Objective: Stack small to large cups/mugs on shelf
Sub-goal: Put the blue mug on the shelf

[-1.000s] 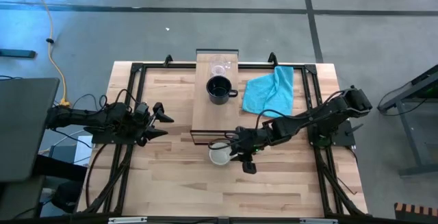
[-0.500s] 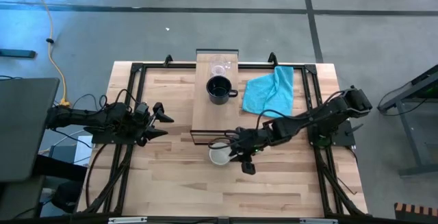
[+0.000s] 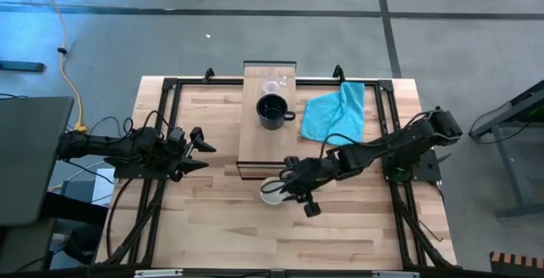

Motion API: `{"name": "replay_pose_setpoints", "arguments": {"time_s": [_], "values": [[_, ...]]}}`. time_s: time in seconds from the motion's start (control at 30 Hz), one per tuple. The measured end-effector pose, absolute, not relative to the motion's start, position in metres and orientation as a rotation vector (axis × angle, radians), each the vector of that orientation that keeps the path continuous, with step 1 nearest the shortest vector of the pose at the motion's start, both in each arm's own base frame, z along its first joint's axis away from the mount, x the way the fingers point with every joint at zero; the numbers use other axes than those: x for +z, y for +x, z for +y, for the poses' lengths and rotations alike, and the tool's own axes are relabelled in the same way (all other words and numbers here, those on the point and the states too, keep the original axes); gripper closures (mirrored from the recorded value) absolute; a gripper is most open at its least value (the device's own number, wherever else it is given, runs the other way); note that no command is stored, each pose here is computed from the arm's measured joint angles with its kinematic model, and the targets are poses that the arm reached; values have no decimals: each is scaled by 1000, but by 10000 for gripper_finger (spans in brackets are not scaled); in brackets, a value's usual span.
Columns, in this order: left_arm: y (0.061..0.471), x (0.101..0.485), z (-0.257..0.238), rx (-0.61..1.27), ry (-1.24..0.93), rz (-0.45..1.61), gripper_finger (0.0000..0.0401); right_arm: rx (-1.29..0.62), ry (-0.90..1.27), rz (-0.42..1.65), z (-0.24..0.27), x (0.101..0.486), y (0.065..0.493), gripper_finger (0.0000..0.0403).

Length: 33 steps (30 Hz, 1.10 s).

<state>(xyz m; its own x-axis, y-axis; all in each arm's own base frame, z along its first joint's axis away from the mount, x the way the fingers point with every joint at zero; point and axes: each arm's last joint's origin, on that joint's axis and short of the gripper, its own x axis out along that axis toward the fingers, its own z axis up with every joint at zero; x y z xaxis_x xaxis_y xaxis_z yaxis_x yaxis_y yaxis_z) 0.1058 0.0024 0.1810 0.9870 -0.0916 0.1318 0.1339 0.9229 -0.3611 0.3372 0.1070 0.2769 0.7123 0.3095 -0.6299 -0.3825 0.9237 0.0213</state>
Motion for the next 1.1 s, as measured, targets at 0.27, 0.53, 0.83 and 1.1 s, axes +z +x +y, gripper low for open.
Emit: {"name": "replay_pose_setpoints", "arguments": {"time_s": [0.27, 0.53, 0.83, 1.1], "values": [[106, 177, 2, -110, -390, -77, 130, 381, -354, 710, 86, 319, 340, 313], [106, 176, 3, -104, -415, -59, 130, 338, -115, 734, 82, 337, 339, 313], [106, 177, 3, -89, -425, -74, 130, 220, 203, 829, 110, 333, 330, 313], [106, 177, 4, -64, -425, -79, 130, 168, 283, 874, 139, 300, 351, 313]]}}
